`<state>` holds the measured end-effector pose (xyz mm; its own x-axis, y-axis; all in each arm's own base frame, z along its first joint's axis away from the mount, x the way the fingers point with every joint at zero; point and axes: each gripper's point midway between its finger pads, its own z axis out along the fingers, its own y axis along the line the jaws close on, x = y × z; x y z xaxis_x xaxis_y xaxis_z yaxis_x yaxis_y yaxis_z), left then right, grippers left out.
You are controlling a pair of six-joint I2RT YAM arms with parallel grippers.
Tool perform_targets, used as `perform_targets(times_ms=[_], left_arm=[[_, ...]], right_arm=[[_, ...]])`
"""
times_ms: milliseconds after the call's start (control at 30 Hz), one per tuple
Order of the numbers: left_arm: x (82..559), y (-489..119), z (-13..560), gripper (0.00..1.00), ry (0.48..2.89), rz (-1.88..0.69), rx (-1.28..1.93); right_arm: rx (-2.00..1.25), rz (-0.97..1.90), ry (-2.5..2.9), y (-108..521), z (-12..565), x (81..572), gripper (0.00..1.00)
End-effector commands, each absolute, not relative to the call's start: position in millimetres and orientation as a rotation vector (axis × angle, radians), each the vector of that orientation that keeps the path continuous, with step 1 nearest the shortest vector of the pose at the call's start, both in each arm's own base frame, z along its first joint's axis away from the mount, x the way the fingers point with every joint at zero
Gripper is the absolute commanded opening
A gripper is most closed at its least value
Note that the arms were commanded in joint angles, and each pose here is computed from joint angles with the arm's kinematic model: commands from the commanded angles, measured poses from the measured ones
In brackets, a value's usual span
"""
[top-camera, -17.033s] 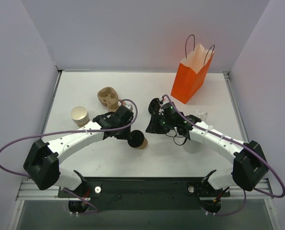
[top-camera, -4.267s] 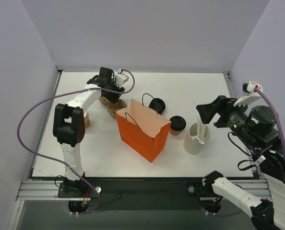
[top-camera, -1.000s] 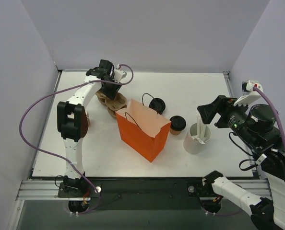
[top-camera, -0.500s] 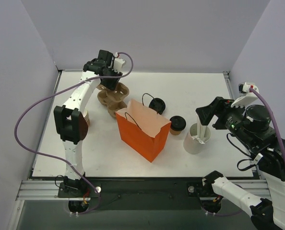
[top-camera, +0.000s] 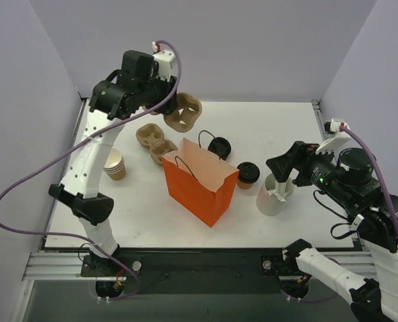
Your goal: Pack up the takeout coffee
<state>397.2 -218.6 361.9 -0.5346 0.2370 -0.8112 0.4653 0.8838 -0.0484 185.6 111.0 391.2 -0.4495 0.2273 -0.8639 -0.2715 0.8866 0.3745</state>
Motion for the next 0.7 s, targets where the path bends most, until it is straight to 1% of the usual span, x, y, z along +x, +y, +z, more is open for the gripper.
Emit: perform_targets(times_ms=[0,133,167,267,300,367,400,500,533,667], left_arm=[[342,-224,421,0.49,2.092,-0.617,0.391],[318,-220,448,0.49,2.038,-0.694,0.374],[306,-226,457,0.49,2.015,-0.769,0.406],[288,-238,472,0.49,1.993,-0.921,0.401],[277,-249,479,0.49,1.980,-1.031,0.418],[267,-257,475,0.47,2.000,-1.123,0.414],[260,-265,483,0.47,1.979,-1.210,0.411],[244,-275,478,0.46,1.991,-1.319,0.410],[236,-276,478,0.46,1.988,-1.331,0.419],[231,-278,460,0.46,2.027,-1.343,0.409]], right_arm=[[-0.038,0.596,1.965,110,383,175,0.73],[-0.052,0.612,1.967,112,382,172,0.73],[-0.052,0.614,1.963,112,383,171,0.73],[-0.052,0.619,1.949,112,389,171,0.73],[-0.053,0.616,1.947,112,390,171,0.73],[-0.054,0.614,1.940,111,393,172,0.73],[-0.057,0.614,1.938,112,394,172,0.73],[-0.050,0.597,1.924,108,397,173,0.73],[-0.057,0.588,1.927,108,396,175,0.73],[-0.054,0.581,1.928,109,398,178,0.73]])
